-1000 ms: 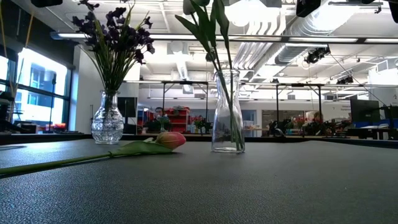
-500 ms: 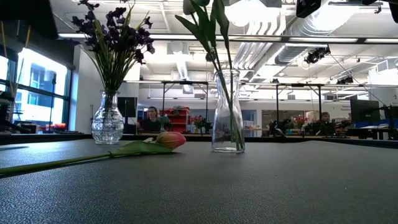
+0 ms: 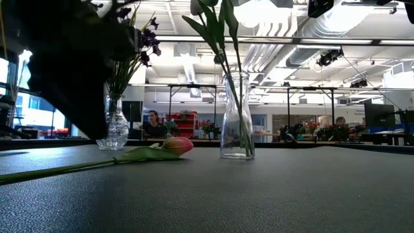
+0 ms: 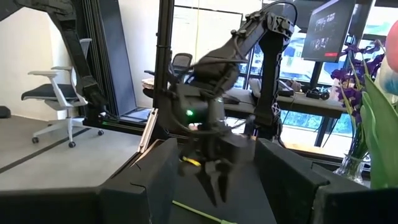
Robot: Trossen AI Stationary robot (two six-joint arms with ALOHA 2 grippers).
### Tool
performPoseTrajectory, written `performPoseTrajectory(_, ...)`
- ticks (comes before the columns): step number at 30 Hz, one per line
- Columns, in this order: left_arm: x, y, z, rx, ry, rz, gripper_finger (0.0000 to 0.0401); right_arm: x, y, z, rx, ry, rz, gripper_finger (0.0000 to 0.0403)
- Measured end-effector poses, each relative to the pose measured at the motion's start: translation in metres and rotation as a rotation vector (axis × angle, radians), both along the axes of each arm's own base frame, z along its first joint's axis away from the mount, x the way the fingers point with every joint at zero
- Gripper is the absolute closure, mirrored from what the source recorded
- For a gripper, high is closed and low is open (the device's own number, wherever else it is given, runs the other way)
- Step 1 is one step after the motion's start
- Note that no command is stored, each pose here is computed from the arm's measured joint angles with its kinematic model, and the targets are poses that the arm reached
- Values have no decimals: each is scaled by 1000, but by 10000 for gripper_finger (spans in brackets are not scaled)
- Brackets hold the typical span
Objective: Sort flowers into vase by color
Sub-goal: Put the pink tulip into the right transparent flower vase
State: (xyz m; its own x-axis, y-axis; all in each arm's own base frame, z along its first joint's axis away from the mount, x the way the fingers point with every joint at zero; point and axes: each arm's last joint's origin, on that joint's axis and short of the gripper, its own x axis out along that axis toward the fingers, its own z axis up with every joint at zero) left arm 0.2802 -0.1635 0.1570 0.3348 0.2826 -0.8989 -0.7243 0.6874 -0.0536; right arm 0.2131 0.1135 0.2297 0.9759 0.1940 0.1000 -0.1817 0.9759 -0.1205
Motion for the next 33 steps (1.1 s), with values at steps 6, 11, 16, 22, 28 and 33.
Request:
performPoseTrajectory(6,13,17,-6,51,12,-22,260,0,0,-1,2,6,1,203)
performPoseTrajectory(11,20,20,-13,58,23,-64,261,0,0,-1,23,18,2,203)
performPoseTrajectory(16,20,22,-22,74,52,-91,283,0,0,-3,36,35,4,203)
performPoseTrajectory(22,13,25,-40,34,14,-78,323,0,0,-3,32,41,4,203)
performPoseTrajectory(28,12,26,-44,22,-6,-104,370,0,0,-3,25,40,25,203)
performPoseTrajectory(33,10,27,-37,34,-4,-132,395,-2,7,-6,-53,41,201,203)
